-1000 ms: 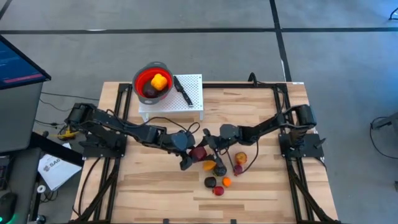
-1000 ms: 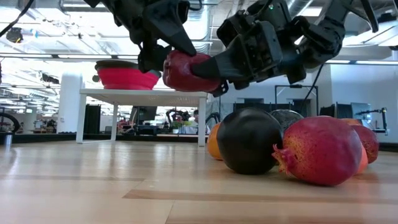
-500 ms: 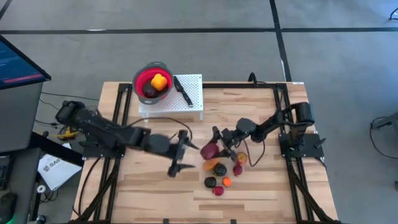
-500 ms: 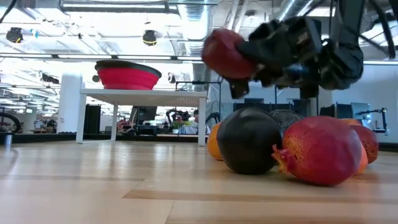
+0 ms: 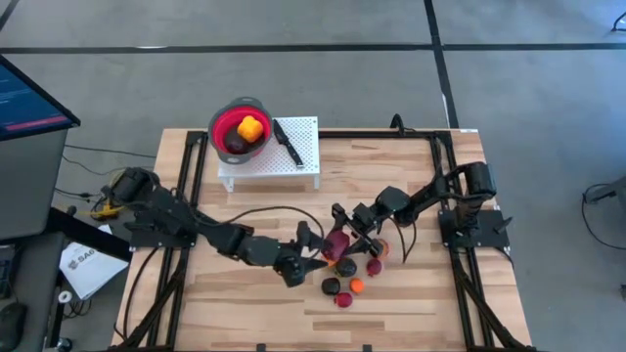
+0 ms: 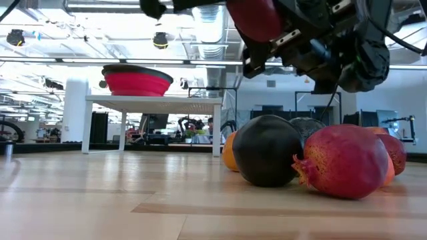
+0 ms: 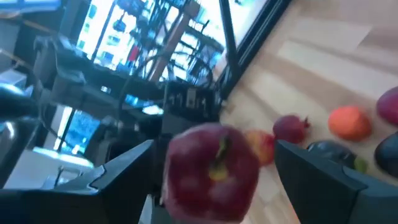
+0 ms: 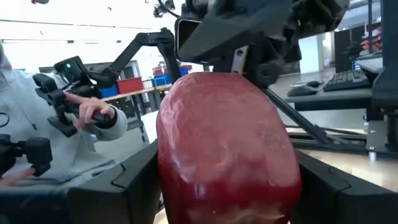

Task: Pick & Place Fruit
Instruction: Put the left red apple into the red strainer bowl on the shelf

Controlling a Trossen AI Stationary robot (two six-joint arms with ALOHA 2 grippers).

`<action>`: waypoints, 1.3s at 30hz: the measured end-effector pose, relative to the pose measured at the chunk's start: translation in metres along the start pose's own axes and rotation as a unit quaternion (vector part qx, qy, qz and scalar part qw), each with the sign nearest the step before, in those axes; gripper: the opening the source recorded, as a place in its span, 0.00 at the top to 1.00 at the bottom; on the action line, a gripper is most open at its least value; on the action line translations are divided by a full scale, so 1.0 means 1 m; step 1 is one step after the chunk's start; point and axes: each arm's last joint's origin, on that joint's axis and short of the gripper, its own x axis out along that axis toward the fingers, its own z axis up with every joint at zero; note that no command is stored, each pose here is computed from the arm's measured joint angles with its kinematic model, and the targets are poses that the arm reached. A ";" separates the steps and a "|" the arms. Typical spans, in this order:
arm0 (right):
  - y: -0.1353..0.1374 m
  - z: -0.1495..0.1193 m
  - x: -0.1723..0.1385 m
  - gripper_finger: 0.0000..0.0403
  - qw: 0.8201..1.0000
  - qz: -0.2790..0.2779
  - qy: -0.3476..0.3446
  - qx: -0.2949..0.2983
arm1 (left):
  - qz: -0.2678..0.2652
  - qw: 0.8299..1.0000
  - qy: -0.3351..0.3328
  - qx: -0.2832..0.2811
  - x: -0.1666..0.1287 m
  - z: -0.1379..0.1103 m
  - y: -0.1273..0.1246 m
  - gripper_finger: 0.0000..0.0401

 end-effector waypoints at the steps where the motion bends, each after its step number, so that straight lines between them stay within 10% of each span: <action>1: 0.000 0.000 0.001 0.37 1.000 0.001 0.000 0.000 | 0.005 1.000 0.010 0.000 0.002 -0.002 0.000 0.20; 26: -0.004 -0.001 -0.001 0.32 0.999 -0.002 0.012 0.040 | 0.009 0.991 -0.014 -0.132 0.008 -0.006 0.003 0.44; 39: -0.022 -0.034 -0.020 0.10 0.976 -0.046 0.165 0.137 | 0.007 0.935 0.052 -0.351 -0.040 -0.002 0.031 0.43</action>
